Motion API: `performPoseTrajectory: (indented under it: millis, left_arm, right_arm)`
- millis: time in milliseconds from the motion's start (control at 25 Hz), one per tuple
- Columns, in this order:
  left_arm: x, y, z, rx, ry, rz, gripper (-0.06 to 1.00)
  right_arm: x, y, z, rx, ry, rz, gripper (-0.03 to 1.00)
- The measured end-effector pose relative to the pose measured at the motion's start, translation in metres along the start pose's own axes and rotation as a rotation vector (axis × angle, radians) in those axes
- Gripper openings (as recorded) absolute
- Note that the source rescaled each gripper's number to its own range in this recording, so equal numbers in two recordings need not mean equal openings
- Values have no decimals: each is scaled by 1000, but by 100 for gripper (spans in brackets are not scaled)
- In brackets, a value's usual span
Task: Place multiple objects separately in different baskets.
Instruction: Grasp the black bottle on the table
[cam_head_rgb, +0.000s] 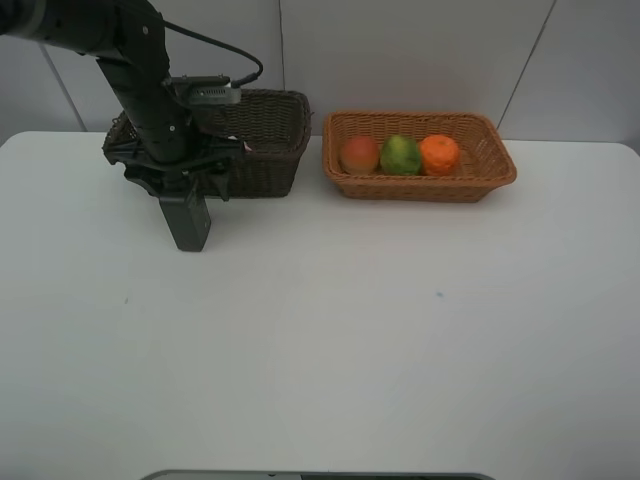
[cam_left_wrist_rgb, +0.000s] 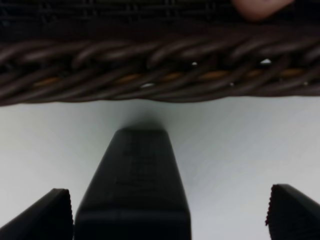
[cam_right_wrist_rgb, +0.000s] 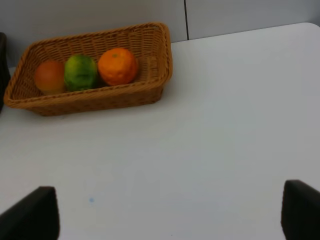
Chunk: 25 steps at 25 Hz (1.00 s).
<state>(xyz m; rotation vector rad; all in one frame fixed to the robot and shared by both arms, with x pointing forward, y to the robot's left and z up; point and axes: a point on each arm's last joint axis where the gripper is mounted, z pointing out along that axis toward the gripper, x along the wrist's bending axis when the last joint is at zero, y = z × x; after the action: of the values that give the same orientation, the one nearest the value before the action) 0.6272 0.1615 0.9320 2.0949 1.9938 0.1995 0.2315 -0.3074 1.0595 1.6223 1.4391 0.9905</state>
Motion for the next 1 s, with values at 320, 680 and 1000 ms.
performPoseTrajectory:
  millis: [320, 680, 1000]
  left_arm:
    - [2, -2, 6, 26, 21, 27, 98]
    - [3, -2, 6, 29, 32, 43, 50]
    - [3, -1, 6, 28, 30, 39, 50]
  right_arm:
    - [0, 0, 0, 0, 0, 0, 96]
    - [0, 0, 0, 0, 0, 0, 96]
    - [0, 0, 0, 0, 0, 0, 96]
